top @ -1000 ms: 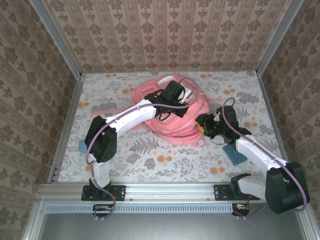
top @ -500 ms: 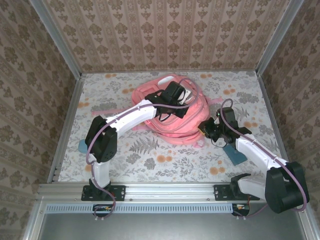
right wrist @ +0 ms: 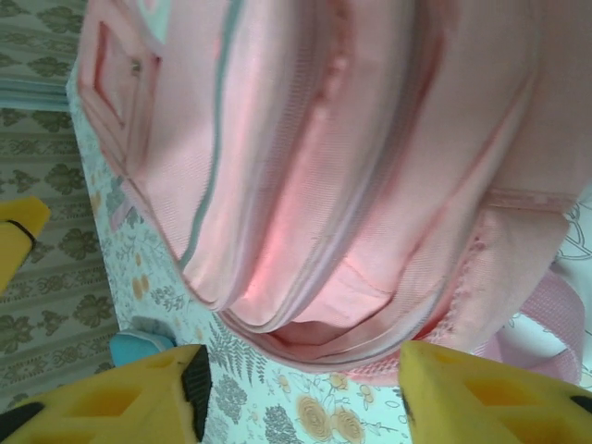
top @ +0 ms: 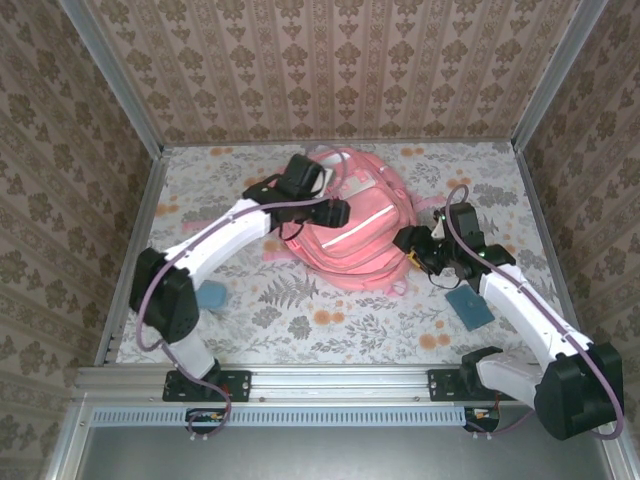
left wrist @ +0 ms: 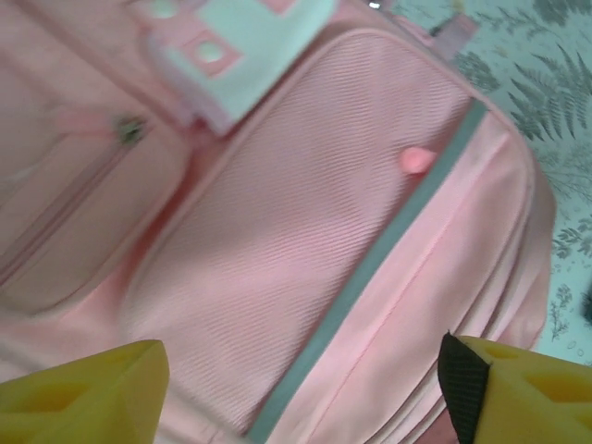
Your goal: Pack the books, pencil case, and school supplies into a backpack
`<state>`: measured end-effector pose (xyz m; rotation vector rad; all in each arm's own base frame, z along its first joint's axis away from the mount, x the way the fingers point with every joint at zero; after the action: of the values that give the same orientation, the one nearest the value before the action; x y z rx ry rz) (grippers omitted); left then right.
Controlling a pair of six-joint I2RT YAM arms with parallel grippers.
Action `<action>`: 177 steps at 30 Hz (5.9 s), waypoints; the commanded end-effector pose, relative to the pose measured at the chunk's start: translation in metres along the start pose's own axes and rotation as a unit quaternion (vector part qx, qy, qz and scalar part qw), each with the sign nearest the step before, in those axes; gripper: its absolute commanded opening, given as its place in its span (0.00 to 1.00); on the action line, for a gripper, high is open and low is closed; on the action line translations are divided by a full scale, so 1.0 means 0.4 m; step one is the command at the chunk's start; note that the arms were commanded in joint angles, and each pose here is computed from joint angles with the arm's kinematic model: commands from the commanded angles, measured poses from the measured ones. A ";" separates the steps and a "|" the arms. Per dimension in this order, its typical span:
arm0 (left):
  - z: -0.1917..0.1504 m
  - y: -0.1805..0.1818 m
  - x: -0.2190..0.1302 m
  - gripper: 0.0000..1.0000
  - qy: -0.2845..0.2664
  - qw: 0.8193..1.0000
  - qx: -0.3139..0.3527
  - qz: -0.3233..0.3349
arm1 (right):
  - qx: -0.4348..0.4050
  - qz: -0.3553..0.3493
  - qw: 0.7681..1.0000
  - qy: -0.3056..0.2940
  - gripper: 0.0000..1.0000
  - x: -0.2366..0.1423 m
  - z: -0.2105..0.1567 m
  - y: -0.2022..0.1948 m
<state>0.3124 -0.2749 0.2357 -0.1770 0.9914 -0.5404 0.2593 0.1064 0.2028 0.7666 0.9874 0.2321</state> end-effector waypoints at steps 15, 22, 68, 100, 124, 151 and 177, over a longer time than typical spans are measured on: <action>-0.275 0.155 -0.002 0.69 -0.015 1.000 -0.010 -0.025 | 0.060 0.017 0.997 0.049 0.54 0.157 -0.047 0.142; -0.338 0.170 0.040 0.72 -0.046 0.998 0.045 -0.005 | 0.091 0.003 0.994 0.056 0.51 0.230 -0.045 0.135; -0.375 0.228 0.131 0.00 -0.136 0.974 0.167 -0.065 | 0.071 -0.019 0.997 0.030 0.25 0.311 0.016 0.162; -0.425 0.218 0.094 0.57 -0.103 0.985 0.114 -0.081 | 0.075 -0.019 0.997 -0.013 0.17 0.307 0.034 0.178; -0.364 0.204 0.171 0.12 -0.107 0.973 0.169 -0.113 | 0.072 -0.009 0.997 -0.001 0.17 0.316 0.033 0.188; -0.361 0.037 0.116 0.04 -0.104 0.952 0.196 -0.210 | 0.069 -0.014 0.997 -0.033 0.08 0.376 0.023 0.184; -0.312 0.248 0.026 0.73 -0.073 0.950 -0.302 -0.027 | -0.199 -0.138 0.970 -0.018 0.80 0.127 0.028 0.097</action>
<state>0.2451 -0.1792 0.1188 -0.6113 0.9334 -0.3237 0.3271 0.1604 0.2155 0.4084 0.8886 0.1943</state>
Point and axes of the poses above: each hand's point on the last joint's axis, 136 mm out from that joint toward the fingers, its own x axis out along the fingers, its own y axis along the line the jaws close on, z = x × y, the point moved 6 cm from there along -x, back along the fingers, and after that the axes turned 7 degrees about -x, right-handed, at the moved point
